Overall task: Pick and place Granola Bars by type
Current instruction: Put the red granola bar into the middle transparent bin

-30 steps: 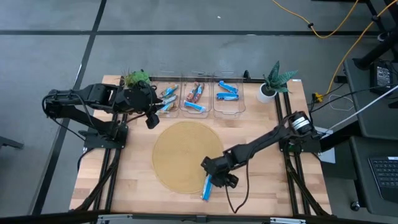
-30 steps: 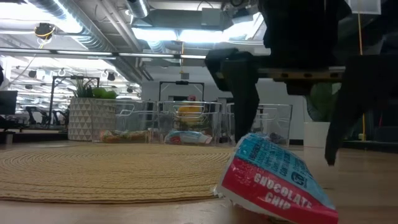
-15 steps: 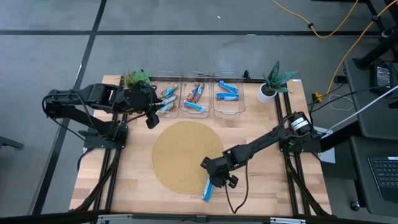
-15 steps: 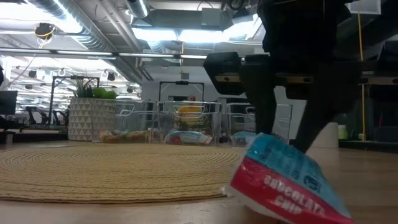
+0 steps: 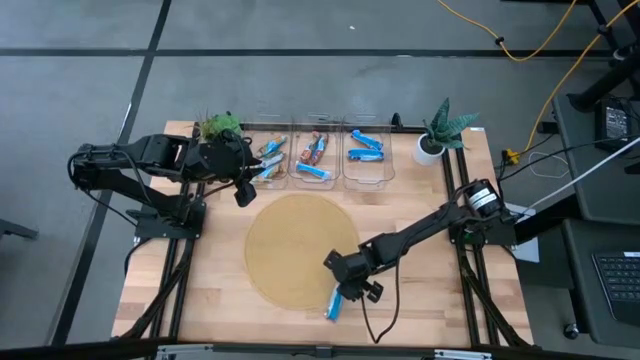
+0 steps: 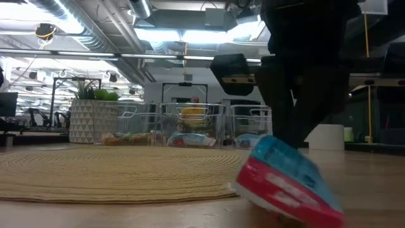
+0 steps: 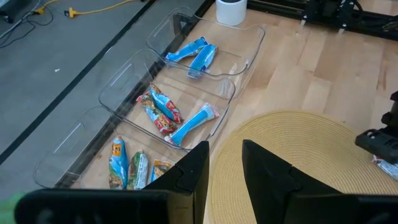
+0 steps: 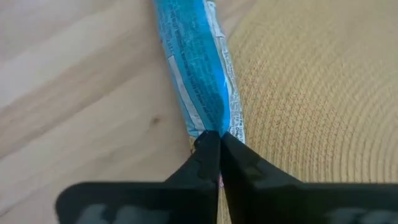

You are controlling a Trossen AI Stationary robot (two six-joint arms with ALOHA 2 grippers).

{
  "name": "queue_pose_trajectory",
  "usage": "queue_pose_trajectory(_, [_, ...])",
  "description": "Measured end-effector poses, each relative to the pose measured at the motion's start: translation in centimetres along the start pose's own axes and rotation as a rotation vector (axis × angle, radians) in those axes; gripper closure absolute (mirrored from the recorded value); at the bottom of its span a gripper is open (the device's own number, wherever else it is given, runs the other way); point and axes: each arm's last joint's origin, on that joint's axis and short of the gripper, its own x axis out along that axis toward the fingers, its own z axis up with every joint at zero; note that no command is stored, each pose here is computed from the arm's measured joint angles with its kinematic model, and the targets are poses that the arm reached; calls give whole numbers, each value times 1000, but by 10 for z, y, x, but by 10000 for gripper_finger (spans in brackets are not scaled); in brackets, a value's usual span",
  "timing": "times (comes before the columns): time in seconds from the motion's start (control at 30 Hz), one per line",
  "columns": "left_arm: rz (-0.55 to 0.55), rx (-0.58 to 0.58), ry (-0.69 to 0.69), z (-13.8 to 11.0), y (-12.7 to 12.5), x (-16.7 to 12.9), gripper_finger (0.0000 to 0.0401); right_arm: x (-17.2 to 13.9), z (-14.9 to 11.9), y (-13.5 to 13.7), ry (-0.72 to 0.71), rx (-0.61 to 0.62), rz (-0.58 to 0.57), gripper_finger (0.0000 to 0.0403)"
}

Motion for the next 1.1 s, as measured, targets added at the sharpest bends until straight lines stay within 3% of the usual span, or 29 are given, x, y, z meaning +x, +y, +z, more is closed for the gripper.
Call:
queue_pose_trajectory(0.37, [1,1,0,0,0,0,313,-45,8,-8,3,73,-156,397])
queue_pose_trajectory(0.77, [1,7,-1,0,0,0,313,-101,6,-17,24,296,-399,397])
queue_pose_trajectory(1.1, [8,15,14,1,-3,6,313,-157,0,-21,-72,682,-661,398])
